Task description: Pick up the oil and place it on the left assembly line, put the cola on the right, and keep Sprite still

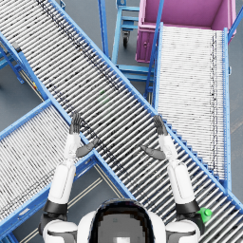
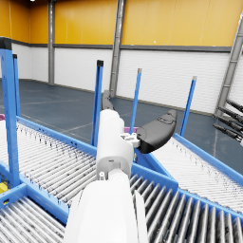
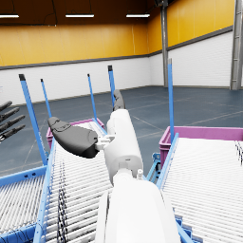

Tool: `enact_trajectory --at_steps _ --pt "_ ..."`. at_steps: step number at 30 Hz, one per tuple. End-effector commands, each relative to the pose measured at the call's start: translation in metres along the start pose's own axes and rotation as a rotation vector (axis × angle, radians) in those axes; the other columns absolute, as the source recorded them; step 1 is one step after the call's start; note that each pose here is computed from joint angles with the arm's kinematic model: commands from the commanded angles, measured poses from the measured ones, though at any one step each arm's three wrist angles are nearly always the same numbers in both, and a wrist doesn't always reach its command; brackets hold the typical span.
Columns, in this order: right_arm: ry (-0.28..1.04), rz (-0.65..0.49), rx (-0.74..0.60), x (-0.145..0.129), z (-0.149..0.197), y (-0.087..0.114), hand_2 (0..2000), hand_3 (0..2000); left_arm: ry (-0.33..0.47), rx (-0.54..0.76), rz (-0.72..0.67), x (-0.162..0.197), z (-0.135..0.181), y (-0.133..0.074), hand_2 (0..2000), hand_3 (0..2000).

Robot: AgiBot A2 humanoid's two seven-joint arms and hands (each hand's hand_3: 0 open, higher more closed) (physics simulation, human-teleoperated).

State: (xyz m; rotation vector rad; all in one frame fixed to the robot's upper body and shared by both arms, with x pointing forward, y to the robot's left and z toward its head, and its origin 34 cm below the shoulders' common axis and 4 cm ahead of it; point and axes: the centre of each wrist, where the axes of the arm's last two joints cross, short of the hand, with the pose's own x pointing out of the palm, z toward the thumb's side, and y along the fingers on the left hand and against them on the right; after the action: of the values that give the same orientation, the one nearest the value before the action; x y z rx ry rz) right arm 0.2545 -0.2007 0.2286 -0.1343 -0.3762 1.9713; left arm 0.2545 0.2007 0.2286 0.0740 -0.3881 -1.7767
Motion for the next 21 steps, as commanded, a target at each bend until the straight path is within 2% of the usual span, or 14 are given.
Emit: enact_trajectory --at_steps 1,21 --pt "0.0 0.0 0.0 0.0 0.0 0.0 0 0 0.0 0.0 0.0 0.0 0.0 0.0 0 0" --pt "0.0 0.0 0.0 0.0 0.0 0.0 0 0 0.0 0.0 0.0 0.0 0.0 0.0 0 0"
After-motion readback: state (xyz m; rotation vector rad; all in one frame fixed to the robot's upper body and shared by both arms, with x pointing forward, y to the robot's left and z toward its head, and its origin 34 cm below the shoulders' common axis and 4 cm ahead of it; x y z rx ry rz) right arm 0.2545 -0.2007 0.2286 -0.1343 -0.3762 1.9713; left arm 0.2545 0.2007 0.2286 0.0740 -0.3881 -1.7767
